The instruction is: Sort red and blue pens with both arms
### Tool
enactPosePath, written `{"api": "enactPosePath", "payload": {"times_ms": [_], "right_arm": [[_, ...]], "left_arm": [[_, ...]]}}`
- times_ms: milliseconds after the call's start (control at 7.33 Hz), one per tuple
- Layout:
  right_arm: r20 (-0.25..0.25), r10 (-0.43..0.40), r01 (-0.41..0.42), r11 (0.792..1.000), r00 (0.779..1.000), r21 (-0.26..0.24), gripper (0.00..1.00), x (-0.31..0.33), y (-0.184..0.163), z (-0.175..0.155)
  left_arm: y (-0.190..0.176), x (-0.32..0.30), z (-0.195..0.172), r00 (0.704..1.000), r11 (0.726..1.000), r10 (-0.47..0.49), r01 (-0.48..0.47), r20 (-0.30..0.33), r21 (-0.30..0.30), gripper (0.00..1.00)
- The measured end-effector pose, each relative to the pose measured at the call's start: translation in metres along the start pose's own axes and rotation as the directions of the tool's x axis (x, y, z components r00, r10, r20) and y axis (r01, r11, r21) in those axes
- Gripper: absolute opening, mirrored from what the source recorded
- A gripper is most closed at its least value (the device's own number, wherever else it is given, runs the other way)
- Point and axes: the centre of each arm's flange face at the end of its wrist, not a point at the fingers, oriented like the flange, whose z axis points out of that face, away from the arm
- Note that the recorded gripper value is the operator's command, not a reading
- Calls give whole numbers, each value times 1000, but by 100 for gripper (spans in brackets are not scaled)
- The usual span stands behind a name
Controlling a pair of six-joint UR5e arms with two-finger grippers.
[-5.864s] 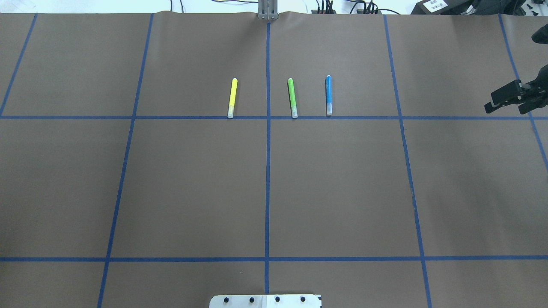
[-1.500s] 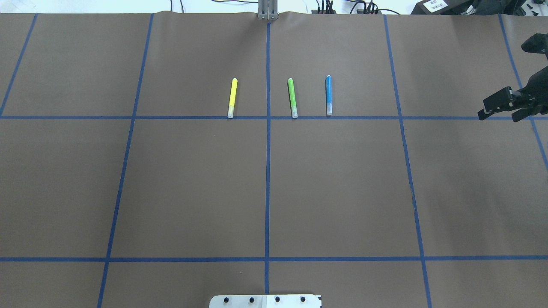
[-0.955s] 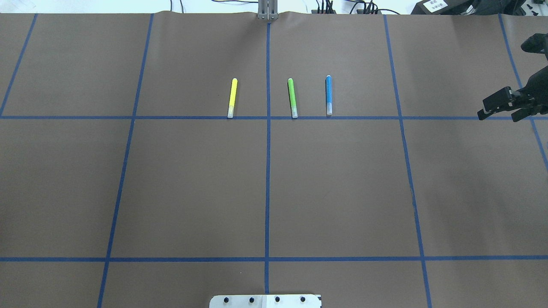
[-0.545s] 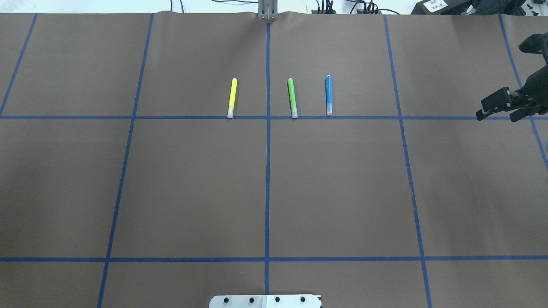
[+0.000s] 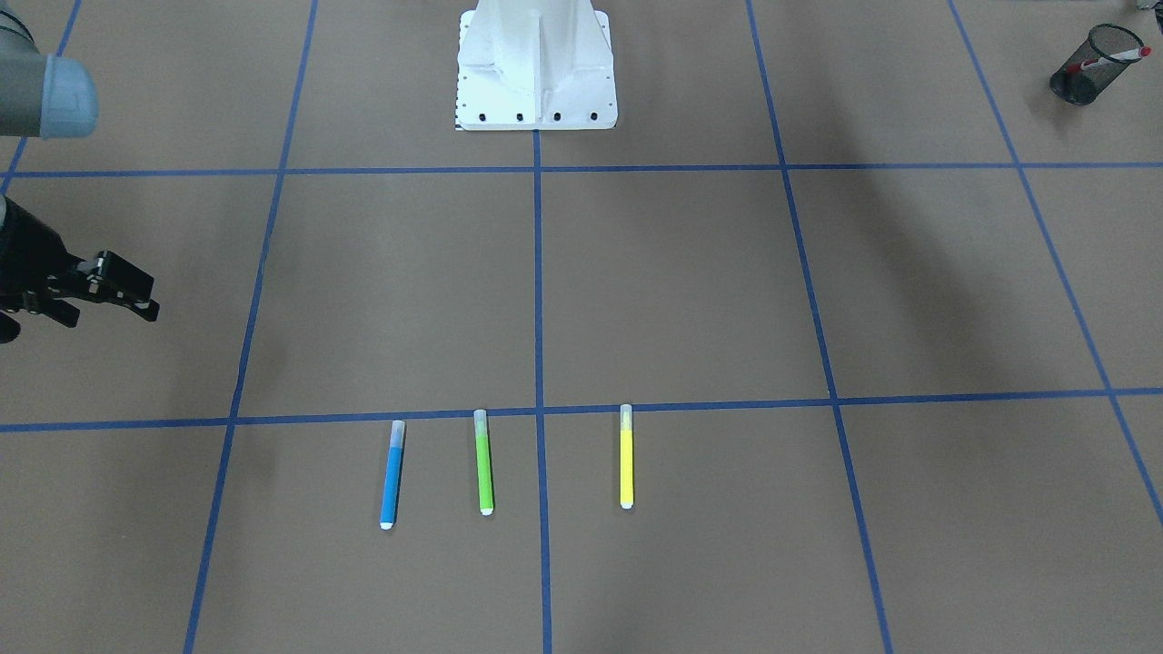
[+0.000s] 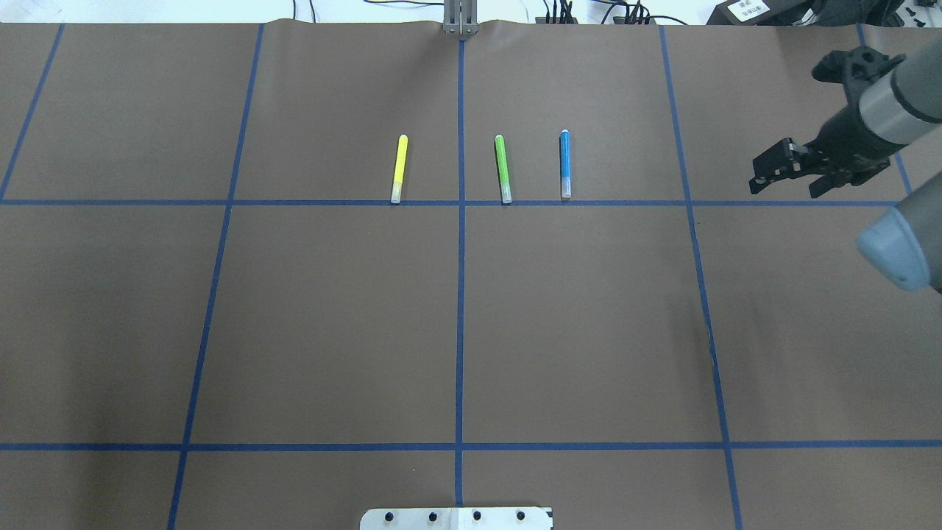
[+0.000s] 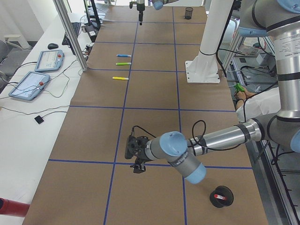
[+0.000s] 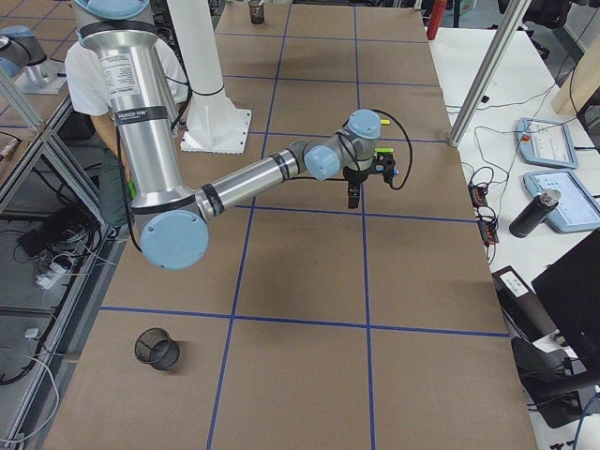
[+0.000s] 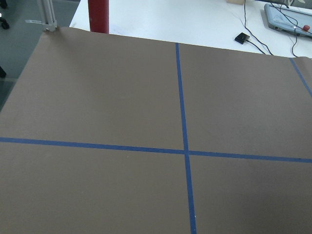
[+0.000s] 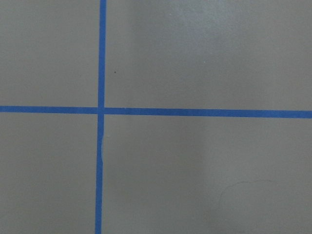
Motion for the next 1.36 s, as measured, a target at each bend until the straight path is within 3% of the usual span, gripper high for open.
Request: {"api": "enactPosePath", "payload": {"times_ms": [273, 545, 955, 1091, 1364], "right_arm": [[-7, 24, -24, 1000, 1000, -7, 98, -64, -43, 26], [-24, 24, -25, 1000, 999, -10, 95, -120, -87, 46], [-36, 19, -20, 1000, 999, -15, 93, -185, -156, 92], [-47, 22, -23, 1000, 999, -20, 92, -203, -165, 107], [-59, 18, -20, 999, 998, -31, 79, -217, -163, 135]], "left_arm": [[-49, 53, 53, 1000, 992, 11, -12, -10, -127, 98], [-66, 89, 84, 1000, 980, 23, -26, -18, -199, 98], [-70, 104, 84, 999, 978, 37, -42, -28, -203, 98], [-70, 106, 81, 999, 979, 39, -44, -29, -200, 98], [-69, 107, 81, 999, 978, 39, -44, -29, -202, 98]]}}
